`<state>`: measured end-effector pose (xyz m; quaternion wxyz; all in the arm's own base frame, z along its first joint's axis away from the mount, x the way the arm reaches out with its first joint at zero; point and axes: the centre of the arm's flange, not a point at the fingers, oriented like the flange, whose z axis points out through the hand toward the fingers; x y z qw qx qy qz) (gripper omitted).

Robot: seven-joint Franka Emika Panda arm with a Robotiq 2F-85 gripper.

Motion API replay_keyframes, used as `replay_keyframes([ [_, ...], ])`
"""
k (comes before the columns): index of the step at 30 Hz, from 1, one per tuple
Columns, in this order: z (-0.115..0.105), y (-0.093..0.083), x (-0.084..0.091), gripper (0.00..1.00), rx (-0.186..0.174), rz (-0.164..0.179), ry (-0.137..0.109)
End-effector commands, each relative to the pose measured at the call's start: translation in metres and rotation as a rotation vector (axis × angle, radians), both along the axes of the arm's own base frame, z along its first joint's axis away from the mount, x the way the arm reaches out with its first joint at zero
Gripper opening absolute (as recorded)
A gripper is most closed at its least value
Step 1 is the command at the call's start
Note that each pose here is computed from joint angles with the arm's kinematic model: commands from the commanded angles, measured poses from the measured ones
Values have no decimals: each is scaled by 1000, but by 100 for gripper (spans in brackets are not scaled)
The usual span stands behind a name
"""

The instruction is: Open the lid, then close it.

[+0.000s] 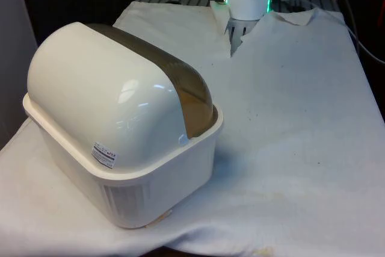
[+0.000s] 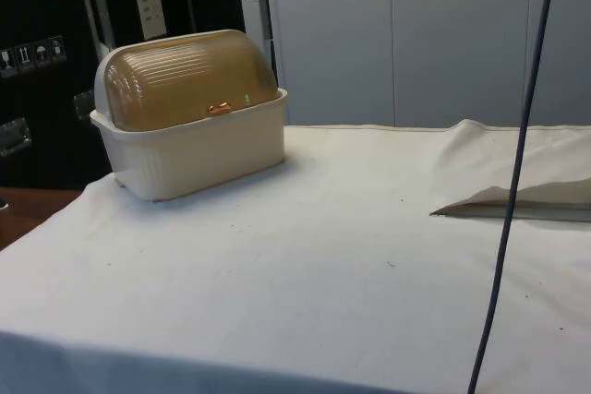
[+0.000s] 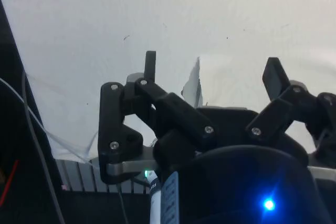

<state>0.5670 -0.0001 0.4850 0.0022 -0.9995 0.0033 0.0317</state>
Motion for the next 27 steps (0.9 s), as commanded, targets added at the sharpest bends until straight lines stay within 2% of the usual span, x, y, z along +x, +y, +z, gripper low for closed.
replay_keyframes([
  [1, 0, 0, 0, 98, 0, 0, 0],
  [4, 0, 0, 0, 84, 0, 0, 0],
  [5, 0, 0, 0, 84, 0, 0, 0],
  [6, 0, 0, 0, 77, 0, 0, 0],
  [7, 0, 0, 0, 66, 0, 0, 0],
  [9, 0, 0, 0, 55, 0, 0, 0],
  [10, 0, 0, 0, 47, 0, 0, 0],
  [18, 0, 0, 0, 3, 0, 0, 0],
  [19, 0, 0, 0, 0, 1, -1, -1],
  [27, -1, 1, 0, 0, 1, -2, 2],
])
